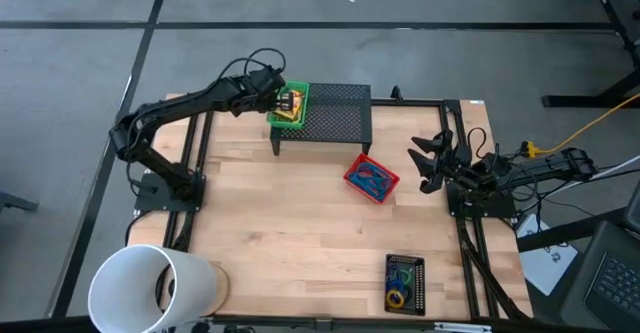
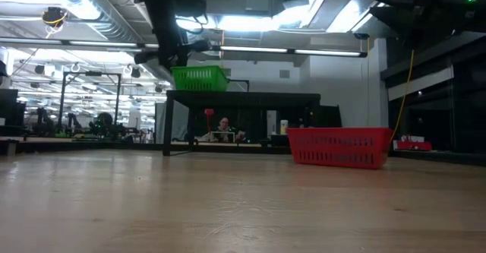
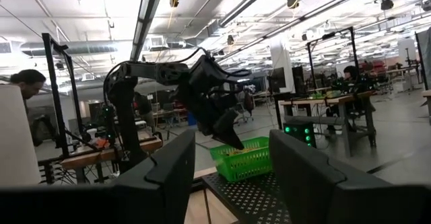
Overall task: Pick & Place Office Desk Supplies
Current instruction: Put the green bin on the shelf, then put the red bin on the shelf
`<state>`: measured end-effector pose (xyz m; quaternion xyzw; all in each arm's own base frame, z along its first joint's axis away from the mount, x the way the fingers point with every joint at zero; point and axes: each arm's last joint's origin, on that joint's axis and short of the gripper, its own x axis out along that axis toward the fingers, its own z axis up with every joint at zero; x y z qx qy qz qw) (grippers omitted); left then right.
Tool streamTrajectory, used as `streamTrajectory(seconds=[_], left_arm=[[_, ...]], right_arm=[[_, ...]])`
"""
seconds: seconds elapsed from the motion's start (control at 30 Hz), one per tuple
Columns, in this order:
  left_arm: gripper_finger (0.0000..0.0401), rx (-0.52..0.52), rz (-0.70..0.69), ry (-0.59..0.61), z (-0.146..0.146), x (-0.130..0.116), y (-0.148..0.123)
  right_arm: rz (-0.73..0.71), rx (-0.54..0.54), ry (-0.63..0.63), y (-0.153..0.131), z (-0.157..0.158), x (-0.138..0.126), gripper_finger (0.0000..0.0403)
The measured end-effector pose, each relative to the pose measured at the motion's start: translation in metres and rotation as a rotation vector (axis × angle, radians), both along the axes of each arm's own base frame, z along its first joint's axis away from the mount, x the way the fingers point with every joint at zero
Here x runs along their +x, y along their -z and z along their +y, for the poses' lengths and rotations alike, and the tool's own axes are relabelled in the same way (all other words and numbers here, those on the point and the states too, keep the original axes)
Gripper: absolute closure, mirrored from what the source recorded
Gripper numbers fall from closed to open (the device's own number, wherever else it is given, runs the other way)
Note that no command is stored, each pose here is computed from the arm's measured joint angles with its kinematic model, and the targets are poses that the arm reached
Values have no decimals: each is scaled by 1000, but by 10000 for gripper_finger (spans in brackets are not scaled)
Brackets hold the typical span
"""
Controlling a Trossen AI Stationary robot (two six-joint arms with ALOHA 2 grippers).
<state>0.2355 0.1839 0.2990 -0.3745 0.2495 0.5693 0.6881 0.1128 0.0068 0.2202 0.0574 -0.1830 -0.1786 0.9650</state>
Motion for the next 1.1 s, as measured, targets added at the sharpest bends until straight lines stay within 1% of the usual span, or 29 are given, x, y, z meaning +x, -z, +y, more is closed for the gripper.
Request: streamTrajectory(seconds=[0.13, 0.3, 0.5, 0.77, 0.93, 1.1], left_arm=[[392, 2, -14, 5, -1, 2, 0], [371, 7, -33, 20, -3, 6, 1], [331, 15, -46, 41, -2, 8, 0], [263, 32, -26, 54, -2, 8, -1], [229, 64, -51, 67, -5, 3, -12], [212, 119, -87, 87, -14, -10, -32]], right_arm=[[0, 0, 0, 0, 0, 0, 214], [1, -4, 1, 0, 0, 0, 214], [2, -4, 2, 0, 0, 0, 214], [3, -7, 3, 0, 0, 0, 214], [3, -7, 3, 0, 0, 0, 213], [4, -9, 4, 0, 0, 0, 213]])
